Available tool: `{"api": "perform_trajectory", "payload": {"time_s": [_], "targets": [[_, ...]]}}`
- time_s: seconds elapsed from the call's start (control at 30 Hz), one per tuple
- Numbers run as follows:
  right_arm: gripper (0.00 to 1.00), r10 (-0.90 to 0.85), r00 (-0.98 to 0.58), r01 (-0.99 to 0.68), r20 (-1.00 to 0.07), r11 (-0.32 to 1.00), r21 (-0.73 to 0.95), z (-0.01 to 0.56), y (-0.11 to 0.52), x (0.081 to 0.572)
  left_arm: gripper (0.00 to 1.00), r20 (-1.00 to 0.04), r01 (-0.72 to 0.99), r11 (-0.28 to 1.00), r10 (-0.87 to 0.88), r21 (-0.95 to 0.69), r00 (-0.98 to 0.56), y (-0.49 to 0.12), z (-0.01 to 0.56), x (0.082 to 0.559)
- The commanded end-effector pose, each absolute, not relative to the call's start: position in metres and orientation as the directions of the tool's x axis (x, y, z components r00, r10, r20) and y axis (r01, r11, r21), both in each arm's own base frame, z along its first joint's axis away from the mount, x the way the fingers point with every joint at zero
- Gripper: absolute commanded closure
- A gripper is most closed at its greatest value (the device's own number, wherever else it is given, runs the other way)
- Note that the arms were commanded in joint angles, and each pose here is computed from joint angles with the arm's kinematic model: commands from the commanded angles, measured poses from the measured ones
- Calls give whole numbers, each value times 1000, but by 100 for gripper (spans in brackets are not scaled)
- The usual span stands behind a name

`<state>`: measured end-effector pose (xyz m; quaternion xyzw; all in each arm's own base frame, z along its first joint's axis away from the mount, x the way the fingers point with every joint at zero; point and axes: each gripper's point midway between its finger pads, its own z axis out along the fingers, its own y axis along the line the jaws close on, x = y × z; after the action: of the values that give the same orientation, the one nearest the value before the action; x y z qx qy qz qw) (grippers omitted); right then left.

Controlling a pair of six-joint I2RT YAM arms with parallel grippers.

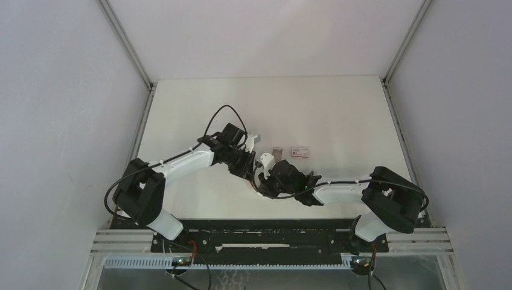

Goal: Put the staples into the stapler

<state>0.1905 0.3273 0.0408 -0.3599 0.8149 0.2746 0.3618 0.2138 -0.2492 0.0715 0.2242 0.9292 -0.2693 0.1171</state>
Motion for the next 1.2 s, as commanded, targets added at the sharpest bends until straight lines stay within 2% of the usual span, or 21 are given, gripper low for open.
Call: {"api": "perform_trajectory", "payload": {"time_s": [0.0, 1.17], "targets": [[95, -411, -474, -799, -779, 571, 185, 42, 328, 192, 100, -370, 508, 724, 362, -466, -856, -254, 78, 217], [96, -502, -447, -836, -740, 529, 147, 47, 328, 211, 100, -385, 537, 711, 387, -455, -838, -253, 76, 217]]}}
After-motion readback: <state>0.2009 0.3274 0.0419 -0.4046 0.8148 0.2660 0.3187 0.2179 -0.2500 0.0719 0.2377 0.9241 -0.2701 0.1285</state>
